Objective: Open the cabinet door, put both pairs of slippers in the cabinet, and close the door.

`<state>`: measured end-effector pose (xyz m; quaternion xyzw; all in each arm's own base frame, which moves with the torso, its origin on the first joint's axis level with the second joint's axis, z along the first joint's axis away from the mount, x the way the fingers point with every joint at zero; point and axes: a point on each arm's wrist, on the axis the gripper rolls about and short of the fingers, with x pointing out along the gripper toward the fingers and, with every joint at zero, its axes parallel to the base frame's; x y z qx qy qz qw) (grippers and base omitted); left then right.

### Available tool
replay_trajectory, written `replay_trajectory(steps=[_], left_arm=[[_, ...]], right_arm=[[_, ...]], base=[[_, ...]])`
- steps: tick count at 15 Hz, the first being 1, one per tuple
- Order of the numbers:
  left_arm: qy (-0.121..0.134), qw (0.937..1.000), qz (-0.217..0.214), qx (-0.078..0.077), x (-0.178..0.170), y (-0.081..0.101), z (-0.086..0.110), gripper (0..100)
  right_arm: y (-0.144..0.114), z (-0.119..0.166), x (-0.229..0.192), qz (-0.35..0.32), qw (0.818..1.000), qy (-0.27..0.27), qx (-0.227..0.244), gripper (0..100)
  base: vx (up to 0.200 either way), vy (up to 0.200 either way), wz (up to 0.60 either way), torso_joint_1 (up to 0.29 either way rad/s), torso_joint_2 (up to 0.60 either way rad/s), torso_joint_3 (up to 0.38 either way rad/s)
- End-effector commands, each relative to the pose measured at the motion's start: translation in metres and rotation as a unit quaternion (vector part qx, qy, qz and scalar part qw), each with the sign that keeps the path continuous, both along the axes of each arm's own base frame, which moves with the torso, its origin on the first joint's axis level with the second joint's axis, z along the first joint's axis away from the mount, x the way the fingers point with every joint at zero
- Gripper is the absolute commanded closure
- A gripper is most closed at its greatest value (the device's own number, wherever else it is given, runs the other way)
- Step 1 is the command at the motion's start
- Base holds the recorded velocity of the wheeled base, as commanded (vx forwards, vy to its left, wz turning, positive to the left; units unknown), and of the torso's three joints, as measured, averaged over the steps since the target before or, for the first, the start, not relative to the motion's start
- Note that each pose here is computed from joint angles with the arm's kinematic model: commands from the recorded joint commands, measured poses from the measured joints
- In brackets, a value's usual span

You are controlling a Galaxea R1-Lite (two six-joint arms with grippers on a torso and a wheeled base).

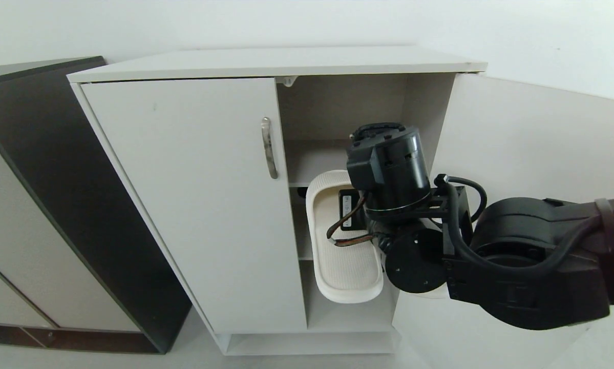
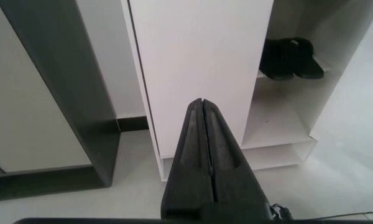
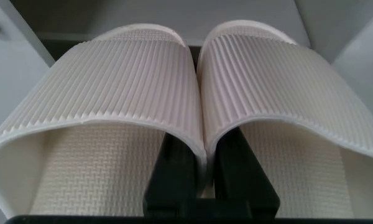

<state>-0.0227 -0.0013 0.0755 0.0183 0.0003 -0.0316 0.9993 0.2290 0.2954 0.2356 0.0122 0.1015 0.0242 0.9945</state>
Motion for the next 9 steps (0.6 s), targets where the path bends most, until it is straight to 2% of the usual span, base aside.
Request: replay_trajectory(steps=[1, 8, 9], left_arm=[[0.0, 1.0, 0.0, 0.0, 0.0, 0.0, 0.0, 100], [0.0, 1.0, 0.0, -0.001, 0.0, 0.0, 0.0, 100], [0.0, 1.0, 0.0, -0.001, 0.0, 0.0, 0.0, 100]], right_arm=[[0.0005, -0.0035, 0.0028, -0.002, 1.0, 0.003, -0.005, 100], [0.0041, -0.0103, 0.0074, -0.004, 1.0, 0.007, -0.012, 100], [0.0047, -0.0114, 0.0079, -0.004, 1.0, 0.008, -0.012, 100]], base=[[0.2, 0.0, 0.0, -0.002, 0.0, 0.007], [0.2, 0.0, 0.0, 0.0, 0.0, 0.002], [0.0, 0.0, 0.0, 0.0, 0.0, 0.0]])
